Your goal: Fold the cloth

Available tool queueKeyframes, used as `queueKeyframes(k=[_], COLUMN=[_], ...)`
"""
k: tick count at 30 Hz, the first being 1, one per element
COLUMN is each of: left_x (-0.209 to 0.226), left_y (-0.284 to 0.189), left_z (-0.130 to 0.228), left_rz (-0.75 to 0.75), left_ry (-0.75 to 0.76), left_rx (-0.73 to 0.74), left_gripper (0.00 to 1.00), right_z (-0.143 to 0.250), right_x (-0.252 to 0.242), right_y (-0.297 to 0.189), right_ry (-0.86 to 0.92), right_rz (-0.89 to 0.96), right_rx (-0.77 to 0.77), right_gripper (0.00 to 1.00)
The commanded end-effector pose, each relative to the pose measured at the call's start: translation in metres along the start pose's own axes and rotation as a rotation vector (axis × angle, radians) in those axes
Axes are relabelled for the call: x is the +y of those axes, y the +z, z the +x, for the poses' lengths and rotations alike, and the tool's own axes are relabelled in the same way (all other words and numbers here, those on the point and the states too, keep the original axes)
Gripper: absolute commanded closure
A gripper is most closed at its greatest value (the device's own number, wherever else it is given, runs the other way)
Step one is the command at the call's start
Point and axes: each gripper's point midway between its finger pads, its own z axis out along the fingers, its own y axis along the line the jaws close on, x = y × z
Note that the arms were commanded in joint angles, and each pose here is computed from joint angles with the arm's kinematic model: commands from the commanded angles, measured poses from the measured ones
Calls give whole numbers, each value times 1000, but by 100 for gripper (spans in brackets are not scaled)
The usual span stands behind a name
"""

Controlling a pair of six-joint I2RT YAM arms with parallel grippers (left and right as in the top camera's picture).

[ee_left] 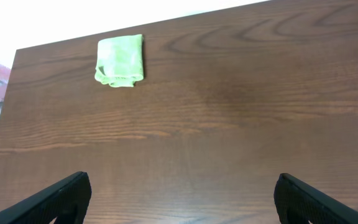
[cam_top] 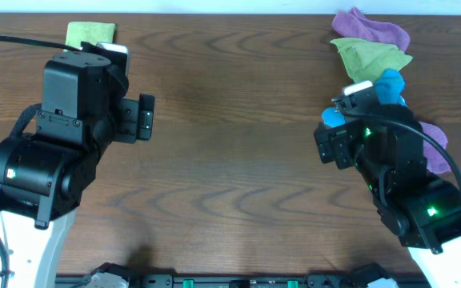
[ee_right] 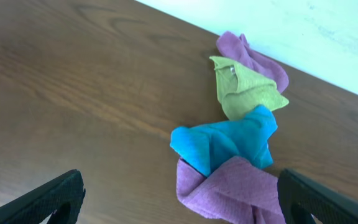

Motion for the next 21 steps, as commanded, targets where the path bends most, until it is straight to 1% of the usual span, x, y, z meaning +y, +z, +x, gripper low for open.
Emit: queueKeyframes(k=[1,5,7,9,11,12,14,16,18,21], left_x=[3,3,4,13,22,24,30,41,56,72], left_y=[-1,-1,-2,-7,-22,-33,-59,-95,-122,-136], left_z=[-1,-1,10,26,41,46,47,45,49,56], left_rz=[-19,-19,-21,-67,-97,-94,-93,-104,-142,-217], left_ry=[-11,-10,1,54,70,66,37,-12,-73,-101], left_rx=[-3,-2,41,96,123,114,29,-114,-219,-293], left_gripper=[5,4,5,5,5,4,5,5,5,4], right_z=[3,8,10,11,11,11,11,11,11,11], right_x=[-3,-2,-2,-2,-2,-2,-2,-2,-2,-2], right_y=[0,1,1,1,1,1,1,1,1,1], right_ry=[-15,-21,-24,-24,-24,-24,-24,-24,-24,-24], right_rz=[13,10,9,8,8,8,9,9,9,8], right_rx=[16,37,45,47,47,47,47,47,47,47], right_gripper=[1,1,1,1,1,1,1,1,1,1])
